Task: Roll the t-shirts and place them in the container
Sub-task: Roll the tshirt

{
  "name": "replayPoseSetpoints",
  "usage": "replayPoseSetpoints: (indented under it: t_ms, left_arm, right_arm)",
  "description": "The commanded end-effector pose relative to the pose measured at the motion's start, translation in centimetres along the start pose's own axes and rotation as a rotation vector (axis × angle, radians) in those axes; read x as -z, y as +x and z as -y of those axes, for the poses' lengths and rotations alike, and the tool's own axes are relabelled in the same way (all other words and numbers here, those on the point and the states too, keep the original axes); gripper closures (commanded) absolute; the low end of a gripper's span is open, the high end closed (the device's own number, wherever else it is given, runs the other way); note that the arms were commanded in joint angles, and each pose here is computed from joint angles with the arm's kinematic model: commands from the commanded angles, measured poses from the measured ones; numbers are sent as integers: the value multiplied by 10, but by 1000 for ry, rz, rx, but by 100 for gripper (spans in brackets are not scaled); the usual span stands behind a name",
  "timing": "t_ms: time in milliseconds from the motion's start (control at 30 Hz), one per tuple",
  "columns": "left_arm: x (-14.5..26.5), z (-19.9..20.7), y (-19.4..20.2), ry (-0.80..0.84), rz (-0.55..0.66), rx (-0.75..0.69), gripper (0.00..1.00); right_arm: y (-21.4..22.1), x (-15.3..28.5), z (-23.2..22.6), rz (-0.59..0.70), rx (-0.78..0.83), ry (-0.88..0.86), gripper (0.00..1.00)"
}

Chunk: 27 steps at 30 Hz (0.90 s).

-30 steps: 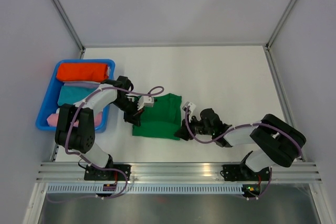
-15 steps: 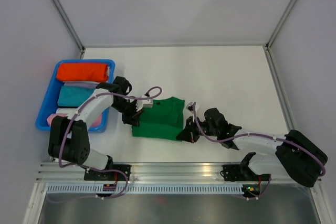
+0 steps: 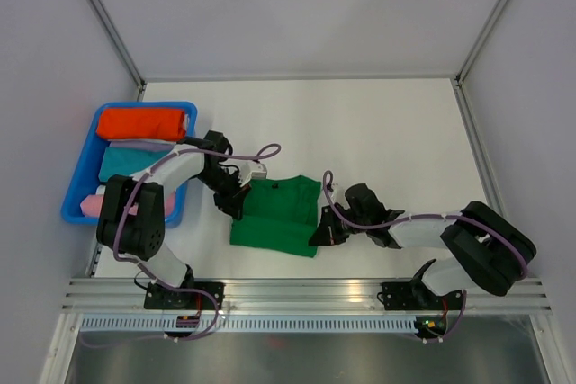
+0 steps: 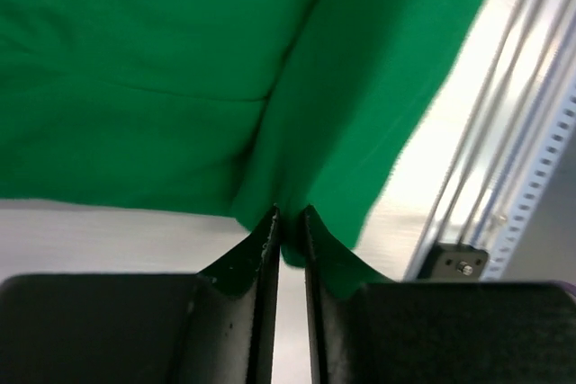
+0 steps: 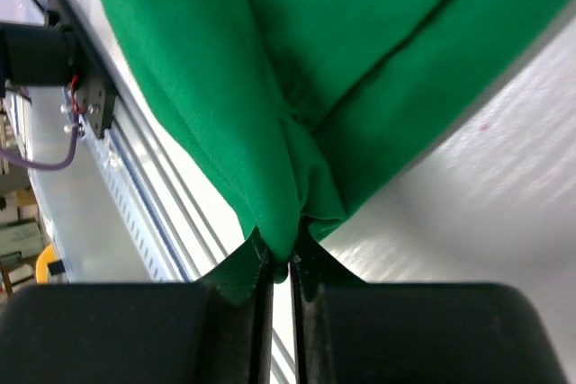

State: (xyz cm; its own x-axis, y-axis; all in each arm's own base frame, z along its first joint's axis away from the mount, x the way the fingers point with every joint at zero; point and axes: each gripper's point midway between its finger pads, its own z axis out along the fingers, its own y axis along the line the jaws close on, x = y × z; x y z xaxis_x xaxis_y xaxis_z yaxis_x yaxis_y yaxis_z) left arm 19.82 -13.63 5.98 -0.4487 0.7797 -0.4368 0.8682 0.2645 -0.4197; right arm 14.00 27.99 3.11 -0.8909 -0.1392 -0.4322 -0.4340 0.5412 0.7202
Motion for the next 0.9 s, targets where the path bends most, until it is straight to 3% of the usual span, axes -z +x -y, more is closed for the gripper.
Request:
replayPoseSetpoints:
  t_ms: [0,267,467,667,767,867]
  left_arm:
    - [17,-44,-15,-186,4,-22,78]
    - [27,-66,-13,-347,0,-69,70]
    - [75,-54,-61,-482,101,-189,62]
    - [25,13,-8,-178,3,-232,39]
    - [10,18,3,-135,14,-237,29]
    - [3,0,-1,-209,34,-206,28]
  right_arm:
    - [-15,-3,9,30,-44,37,87]
    - [-27,-7,27,47,-60,148,75]
    - [-45,-5,13,50,-49,141,83]
    - [-49,-6,10,25,-5,141,87]
    - [-49,-9,11,20,-1,136,88]
    - [-49,-11,12,15,6,131,88]
